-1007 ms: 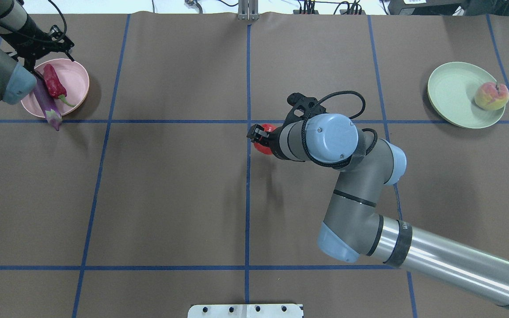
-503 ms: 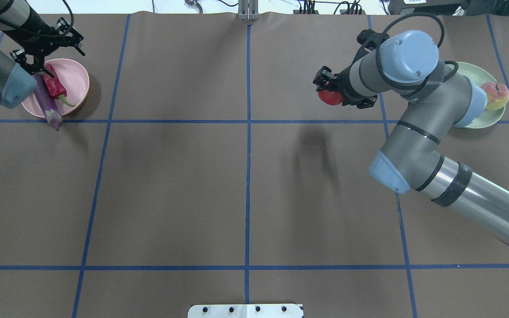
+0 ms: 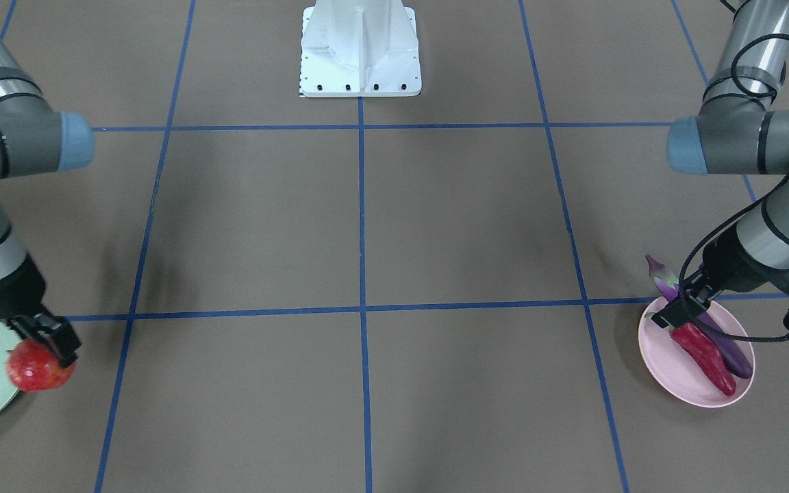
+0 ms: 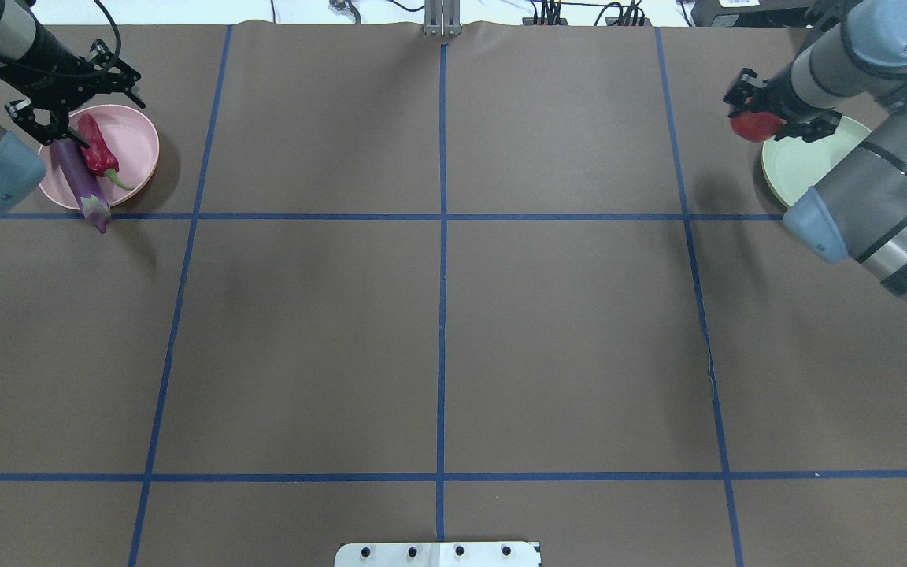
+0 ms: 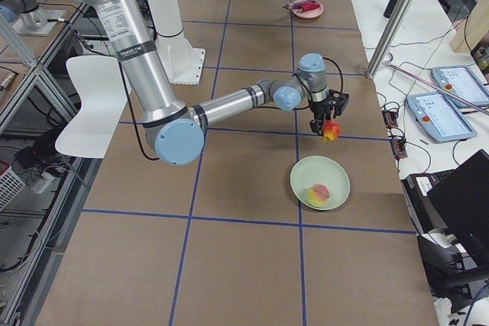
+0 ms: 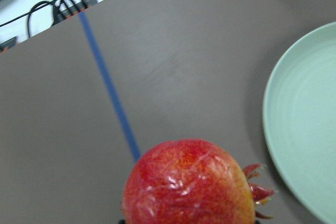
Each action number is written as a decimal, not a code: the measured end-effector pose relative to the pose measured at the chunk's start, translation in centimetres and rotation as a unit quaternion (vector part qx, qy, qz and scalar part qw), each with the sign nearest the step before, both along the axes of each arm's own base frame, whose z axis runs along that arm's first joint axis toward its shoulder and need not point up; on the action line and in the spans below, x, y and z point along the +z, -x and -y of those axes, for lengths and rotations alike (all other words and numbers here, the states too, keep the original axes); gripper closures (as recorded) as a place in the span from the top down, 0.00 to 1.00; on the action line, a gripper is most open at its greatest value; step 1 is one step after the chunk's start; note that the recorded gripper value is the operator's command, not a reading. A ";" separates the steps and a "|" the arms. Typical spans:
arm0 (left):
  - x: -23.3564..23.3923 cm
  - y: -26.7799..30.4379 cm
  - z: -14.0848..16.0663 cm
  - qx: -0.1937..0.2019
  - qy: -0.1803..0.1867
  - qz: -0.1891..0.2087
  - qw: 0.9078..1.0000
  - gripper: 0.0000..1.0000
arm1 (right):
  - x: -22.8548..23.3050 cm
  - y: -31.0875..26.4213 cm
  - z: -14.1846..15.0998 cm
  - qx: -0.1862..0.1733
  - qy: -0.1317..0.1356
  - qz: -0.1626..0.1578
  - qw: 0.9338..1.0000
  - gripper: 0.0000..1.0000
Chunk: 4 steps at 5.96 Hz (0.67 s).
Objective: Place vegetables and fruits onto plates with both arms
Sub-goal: 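Carry the pomegranate to the green plate and release it with the right gripper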
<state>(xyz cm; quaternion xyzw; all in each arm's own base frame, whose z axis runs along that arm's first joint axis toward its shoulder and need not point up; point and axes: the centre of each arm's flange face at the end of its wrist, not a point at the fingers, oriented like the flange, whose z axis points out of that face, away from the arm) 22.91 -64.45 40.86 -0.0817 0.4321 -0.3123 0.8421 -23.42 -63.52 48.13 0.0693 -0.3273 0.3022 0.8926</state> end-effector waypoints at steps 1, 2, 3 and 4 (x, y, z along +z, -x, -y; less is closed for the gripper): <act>-0.5 0.1 -0.7 0.001 -0.004 -0.002 1.000 1.00 | 4.8 -2.3 -0.5 -0.013 0.018 -0.027 0.999 0.99; -1.1 0.2 -1.2 0.001 -0.004 -0.002 1.000 1.00 | 7.6 -3.5 -1.3 -0.020 0.030 -0.039 0.999 1.00; -1.5 0.3 -1.5 0.002 -0.003 -0.001 1.000 1.00 | 8.8 -3.9 -1.8 -0.023 0.032 -0.041 0.998 1.00; -1.5 0.4 -1.7 0.007 -0.007 0.000 1.000 1.00 | 8.6 -3.9 -1.9 -0.032 0.016 -0.034 0.999 1.00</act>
